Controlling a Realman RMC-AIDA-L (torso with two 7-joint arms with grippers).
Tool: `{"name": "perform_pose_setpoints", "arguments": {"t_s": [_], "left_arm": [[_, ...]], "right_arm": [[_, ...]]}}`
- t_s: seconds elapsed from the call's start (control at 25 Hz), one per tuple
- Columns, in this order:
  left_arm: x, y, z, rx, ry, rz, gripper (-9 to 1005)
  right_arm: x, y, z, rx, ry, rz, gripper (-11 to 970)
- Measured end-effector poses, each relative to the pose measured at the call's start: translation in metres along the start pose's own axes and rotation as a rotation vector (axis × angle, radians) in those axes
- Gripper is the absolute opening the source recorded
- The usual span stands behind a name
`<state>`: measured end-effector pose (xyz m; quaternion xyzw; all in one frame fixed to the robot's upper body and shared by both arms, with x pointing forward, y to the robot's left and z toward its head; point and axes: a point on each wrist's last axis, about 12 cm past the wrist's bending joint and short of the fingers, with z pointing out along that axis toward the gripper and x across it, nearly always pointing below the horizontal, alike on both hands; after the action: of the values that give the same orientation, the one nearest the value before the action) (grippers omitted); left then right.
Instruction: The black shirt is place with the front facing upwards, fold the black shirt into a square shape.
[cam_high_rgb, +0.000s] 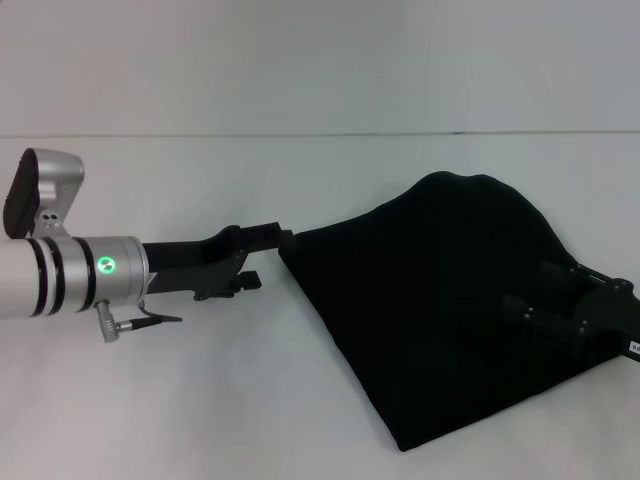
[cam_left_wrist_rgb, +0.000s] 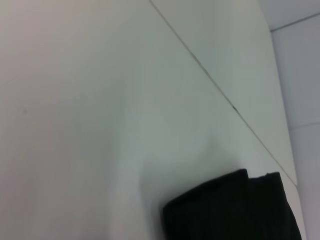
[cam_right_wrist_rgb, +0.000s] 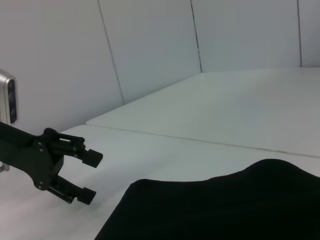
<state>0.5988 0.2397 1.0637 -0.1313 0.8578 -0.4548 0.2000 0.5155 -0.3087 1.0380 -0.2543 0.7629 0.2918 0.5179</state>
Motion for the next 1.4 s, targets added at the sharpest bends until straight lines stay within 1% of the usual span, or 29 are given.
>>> {"name": "perform_pose_setpoints", "arguments": {"t_s": [0.32,0.52,0.64,0.76,1.04,1.4], "left_arm": [[-0.001,-0.005,0.011,-0.010,-0.032,-0.011,885],[0.001,-0.013,0.021,-0.007,-0.026,-0.004,884],[0.003,-0.016,0.027,-0.013,-0.027,0.002,883],[0.005,-0.016,0.031,-0.026,-0.032,0.001,882],[0.006,-0.011,0.033,-0.049,-0.048,-0.010,881],[0.011,-0.022,0.045,-0.042,-0.029,0.018,878]], "right_arm": [[0.001,0.000,-0.001,0.004,-0.002,0.003,850],[-0.001,0.000,0.000,0.000,-0.002,-0.004,850],[-0.002,0.000,0.001,-0.002,-0.002,-0.007,850],[-0.002,0.000,0.001,-0.002,-0.003,-0.008,850],[-0.001,0.000,0.000,-0.003,-0.002,-0.008,850],[-0.002,0.001,0.001,-0.009,-0.004,-0.009,849]]}}
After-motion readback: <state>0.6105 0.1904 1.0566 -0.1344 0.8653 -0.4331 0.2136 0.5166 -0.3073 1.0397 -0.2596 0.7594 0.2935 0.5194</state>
